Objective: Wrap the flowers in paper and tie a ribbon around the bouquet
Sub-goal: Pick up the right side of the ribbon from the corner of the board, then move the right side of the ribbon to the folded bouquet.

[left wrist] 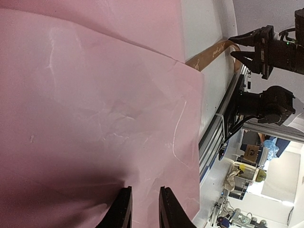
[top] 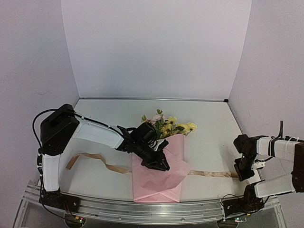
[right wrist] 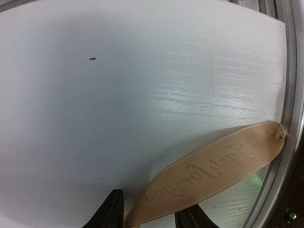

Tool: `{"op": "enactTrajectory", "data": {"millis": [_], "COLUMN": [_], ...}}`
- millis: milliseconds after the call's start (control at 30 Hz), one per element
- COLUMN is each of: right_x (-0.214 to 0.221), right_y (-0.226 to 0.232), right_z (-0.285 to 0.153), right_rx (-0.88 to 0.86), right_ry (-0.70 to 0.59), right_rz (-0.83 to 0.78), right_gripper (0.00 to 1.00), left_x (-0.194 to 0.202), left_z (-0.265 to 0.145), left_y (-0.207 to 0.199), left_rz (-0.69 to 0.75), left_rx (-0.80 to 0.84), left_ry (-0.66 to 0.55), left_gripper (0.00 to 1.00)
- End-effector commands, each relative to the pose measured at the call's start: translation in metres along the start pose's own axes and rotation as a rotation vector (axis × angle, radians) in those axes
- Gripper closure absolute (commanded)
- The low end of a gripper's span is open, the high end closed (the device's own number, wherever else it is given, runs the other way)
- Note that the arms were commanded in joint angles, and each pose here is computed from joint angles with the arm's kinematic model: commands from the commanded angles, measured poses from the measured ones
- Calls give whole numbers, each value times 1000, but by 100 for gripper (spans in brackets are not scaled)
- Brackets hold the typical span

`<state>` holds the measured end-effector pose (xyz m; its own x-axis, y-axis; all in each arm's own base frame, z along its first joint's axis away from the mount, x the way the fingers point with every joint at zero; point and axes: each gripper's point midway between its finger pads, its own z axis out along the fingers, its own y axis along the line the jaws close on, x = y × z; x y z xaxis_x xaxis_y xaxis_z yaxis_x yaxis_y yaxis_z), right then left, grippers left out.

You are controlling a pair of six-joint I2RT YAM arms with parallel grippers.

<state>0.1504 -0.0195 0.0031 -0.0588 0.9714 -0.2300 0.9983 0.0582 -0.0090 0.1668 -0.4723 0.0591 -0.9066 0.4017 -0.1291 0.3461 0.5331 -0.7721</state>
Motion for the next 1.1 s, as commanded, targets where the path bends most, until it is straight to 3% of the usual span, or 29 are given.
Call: {"op": "enactTrajectory", "data": {"millis": [0, 100, 133, 367, 567, 767, 1067], "right_x": [-2, -4, -4, 6, 62, 139, 249], "right_y": [6, 19, 25, 73, 114, 174, 196], "right_z": [-4, -14, -20, -93, -167, -240, -256], "right_rx": [-5, -58, -91, -348, -555, -712, -814], "right_ry": [-3, -2, -4, -42, -29, -47, 101], "right_rz": [-7, -34, -51, -191, -379, -676, -938], "right_gripper": [78, 99, 100, 100, 100, 100, 100], "left_x": [-11, -11, -11, -11, -13, -13, -20], "left_z": [-2, -1, -1, 1, 1, 2, 0], "left_y": [-15, -13, -13, -8, -7, -1, -1], "left_rz": [41, 39, 40, 29, 27, 14, 8], "left_rx": [20, 17, 16, 0, -15, -44, -61], "left_ry": [-23, -21, -20, -18, -25, -22, -49], "left_gripper": [79, 79, 79, 79, 78, 78, 78]}}
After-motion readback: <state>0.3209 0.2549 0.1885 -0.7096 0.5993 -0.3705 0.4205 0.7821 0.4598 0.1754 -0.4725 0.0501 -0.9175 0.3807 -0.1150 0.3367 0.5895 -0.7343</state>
